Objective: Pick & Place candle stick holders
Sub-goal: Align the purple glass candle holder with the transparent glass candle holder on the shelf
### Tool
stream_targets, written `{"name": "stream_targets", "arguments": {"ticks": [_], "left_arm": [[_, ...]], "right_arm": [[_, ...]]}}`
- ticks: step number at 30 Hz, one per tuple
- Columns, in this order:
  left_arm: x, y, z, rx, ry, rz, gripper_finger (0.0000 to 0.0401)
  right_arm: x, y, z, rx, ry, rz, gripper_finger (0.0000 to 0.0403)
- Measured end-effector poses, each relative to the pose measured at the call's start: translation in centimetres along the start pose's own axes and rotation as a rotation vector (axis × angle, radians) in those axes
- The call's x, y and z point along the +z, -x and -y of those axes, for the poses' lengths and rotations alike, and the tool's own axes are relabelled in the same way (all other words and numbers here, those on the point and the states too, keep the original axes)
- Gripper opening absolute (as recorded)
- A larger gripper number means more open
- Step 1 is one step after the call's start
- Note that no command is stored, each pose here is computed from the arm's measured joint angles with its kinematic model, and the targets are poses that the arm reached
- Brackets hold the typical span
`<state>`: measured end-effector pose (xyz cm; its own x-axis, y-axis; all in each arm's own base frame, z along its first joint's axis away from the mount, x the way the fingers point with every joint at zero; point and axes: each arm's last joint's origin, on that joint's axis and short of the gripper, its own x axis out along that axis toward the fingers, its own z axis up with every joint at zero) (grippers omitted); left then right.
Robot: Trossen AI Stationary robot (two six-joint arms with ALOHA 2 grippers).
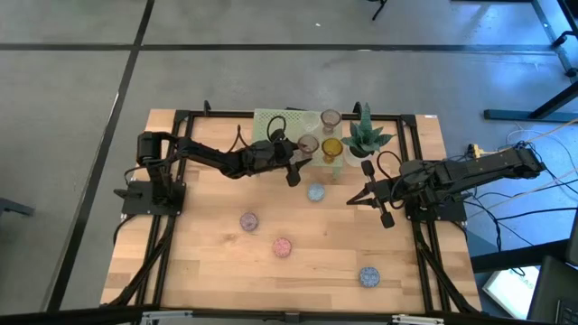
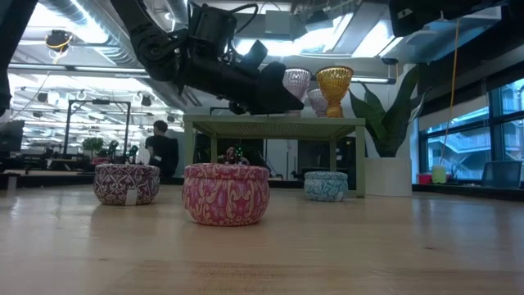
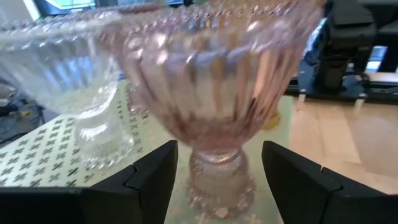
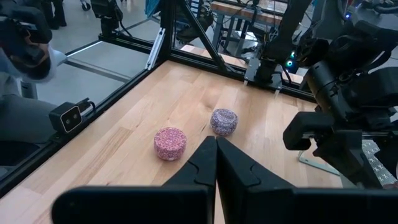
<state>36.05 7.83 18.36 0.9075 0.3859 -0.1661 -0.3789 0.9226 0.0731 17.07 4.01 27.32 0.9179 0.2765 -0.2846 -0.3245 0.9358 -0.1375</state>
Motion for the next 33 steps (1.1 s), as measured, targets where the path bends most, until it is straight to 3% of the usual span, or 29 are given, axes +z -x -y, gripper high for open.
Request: {"name": "stream_targets", "arguments": {"ticks": [11,21,33], "left_arm": [[-0.2,0.2,0.3,0.040,-0.095,-0.042,0.0231],[1.2,1.4,0.3,0.094,-0.137,-0.077,0.0231],[1.8,2.6,1.3,0.074,-0.163,-0.128,0.0228]], "right_arm": [[0.0,0.0,0.0,0.000,-0.001,-0.001,0.0007],[0.0,0.0,0.0,0.001,-0.003,-0.001,0.0007],[0.0,0.0,0.0,0.001,-0.003,-0.001,0.0007]]}}
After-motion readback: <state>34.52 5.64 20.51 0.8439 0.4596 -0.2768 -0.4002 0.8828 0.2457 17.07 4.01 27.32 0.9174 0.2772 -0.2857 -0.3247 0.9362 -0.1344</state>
